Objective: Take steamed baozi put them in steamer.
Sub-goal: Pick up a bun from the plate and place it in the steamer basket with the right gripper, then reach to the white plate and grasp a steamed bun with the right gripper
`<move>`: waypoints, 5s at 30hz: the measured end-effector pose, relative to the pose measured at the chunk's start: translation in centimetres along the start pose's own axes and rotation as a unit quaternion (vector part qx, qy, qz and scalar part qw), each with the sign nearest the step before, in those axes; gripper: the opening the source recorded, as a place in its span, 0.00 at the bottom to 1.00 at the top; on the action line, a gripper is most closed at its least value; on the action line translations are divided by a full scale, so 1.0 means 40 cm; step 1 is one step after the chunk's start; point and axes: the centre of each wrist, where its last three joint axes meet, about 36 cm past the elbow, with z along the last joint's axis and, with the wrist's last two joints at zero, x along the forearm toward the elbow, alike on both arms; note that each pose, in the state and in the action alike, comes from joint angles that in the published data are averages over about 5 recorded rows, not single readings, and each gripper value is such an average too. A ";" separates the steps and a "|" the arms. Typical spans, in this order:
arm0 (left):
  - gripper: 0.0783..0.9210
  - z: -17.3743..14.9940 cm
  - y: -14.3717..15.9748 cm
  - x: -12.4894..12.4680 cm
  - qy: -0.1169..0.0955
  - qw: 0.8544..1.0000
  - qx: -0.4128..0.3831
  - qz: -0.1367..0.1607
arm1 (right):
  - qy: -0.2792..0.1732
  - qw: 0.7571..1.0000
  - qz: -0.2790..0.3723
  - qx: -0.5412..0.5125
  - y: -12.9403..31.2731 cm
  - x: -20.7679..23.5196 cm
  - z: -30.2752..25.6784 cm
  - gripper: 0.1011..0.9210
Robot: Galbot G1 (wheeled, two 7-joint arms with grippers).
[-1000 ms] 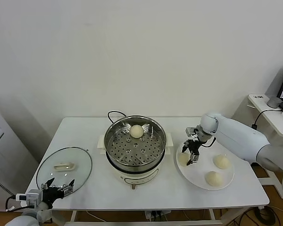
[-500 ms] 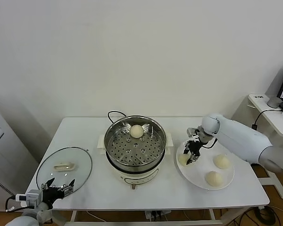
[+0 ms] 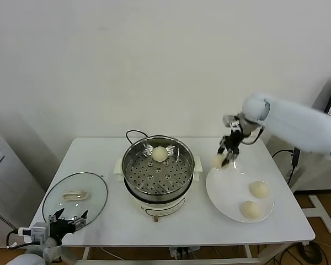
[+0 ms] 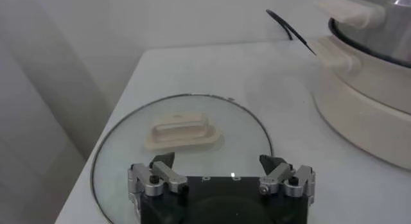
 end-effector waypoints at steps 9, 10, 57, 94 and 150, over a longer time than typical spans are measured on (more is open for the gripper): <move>0.88 0.004 -0.011 0.003 0.000 1.000 0.000 0.005 | -0.040 0.999 0.015 -0.011 -0.023 0.105 -0.187 0.45; 0.88 0.005 -0.013 0.003 -0.001 1.000 0.000 0.005 | -0.044 0.999 0.015 -0.012 -0.025 0.107 -0.209 0.45; 0.88 0.014 -0.005 -0.018 0.004 1.000 -0.002 0.001 | -0.068 0.997 -0.016 -0.038 -0.045 -0.423 -0.562 0.46; 0.88 0.010 -0.015 0.013 -0.003 1.000 -0.002 0.004 | -0.006 1.000 -0.012 -0.028 0.025 -0.028 -0.087 0.88; 0.88 0.007 -0.022 0.014 0.002 1.000 -0.005 0.004 | 0.070 0.991 -0.116 -0.015 0.288 -0.476 0.400 0.58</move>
